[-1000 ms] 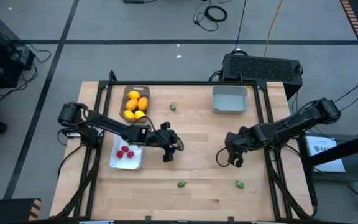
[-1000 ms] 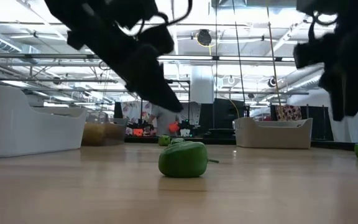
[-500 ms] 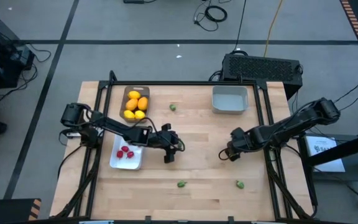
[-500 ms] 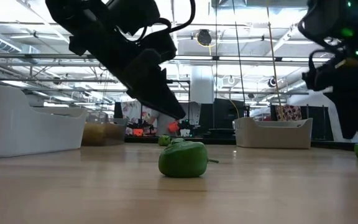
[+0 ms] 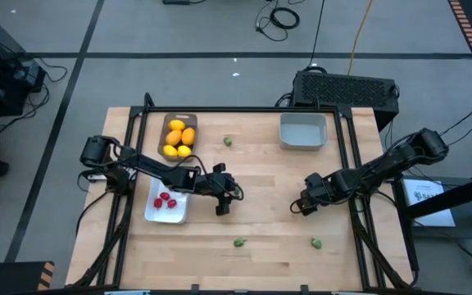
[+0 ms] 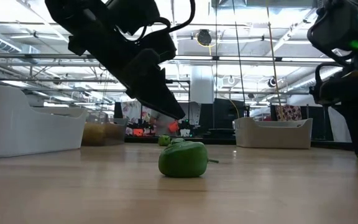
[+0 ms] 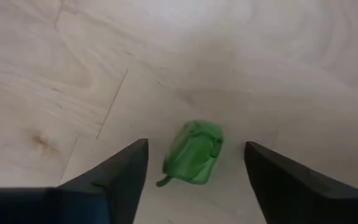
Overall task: Sort produce into baskets
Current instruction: Put the middle right green chili pepper into the gray bin
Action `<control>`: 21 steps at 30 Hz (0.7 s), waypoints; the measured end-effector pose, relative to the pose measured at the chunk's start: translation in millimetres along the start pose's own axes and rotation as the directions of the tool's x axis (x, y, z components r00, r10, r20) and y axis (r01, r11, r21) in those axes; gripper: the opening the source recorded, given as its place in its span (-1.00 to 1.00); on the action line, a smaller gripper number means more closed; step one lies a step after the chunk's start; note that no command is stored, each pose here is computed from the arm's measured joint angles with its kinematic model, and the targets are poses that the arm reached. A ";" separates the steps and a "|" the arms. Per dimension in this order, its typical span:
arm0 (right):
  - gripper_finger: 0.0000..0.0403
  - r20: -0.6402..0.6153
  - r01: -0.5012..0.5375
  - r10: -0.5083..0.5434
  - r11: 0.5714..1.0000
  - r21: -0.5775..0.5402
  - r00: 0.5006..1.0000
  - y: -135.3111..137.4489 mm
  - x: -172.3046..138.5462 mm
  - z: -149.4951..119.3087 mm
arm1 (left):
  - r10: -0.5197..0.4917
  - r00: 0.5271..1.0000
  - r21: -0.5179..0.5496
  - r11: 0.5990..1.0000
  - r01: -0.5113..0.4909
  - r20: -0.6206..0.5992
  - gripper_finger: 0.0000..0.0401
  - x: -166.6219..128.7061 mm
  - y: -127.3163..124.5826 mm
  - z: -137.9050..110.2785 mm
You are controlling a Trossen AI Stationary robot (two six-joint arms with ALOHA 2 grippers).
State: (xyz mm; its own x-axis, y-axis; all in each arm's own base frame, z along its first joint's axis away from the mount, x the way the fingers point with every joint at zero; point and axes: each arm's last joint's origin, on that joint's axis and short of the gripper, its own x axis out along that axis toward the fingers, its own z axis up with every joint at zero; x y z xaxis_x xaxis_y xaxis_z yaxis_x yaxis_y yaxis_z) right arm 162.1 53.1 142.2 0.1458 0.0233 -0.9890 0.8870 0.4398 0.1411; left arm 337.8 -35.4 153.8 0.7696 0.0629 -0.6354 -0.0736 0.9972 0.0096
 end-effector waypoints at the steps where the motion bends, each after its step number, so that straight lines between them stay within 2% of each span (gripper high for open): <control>1: 0.22 0.000 0.000 0.000 1.000 -0.002 1.000 0.0 0.0 -0.4 | 0.000 1.000 0.000 1.000 0.000 0.000 0.09 0.0 0.0 0.0; 14: -0.64 0.031 0.004 -0.002 0.999 -0.046 1.000 0.4 -0.5 0.6 | -0.005 1.000 0.001 1.000 0.005 -0.003 0.09 -0.1 -0.5 -0.3; 17: -0.75 0.032 -0.015 0.017 0.997 -0.069 0.999 5.3 -5.2 1.4 | -0.026 0.999 0.003 1.000 0.026 -0.029 0.09 -0.3 -0.9 -2.5; 21: -0.76 0.044 -0.069 0.074 0.992 -0.105 0.996 18.1 -18.9 6.4 | -0.069 0.996 -0.013 0.998 0.069 -0.057 0.09 -5.3 -1.5 -2.6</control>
State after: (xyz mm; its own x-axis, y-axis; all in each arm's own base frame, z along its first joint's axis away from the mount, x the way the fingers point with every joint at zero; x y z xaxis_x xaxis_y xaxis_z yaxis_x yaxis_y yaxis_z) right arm 178.2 54.9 163.7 0.2299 0.0161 -0.9731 0.8239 0.5289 0.2034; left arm 332.2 -37.3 155.1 0.7352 -0.0087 -0.6778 -0.0289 0.9986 -0.0442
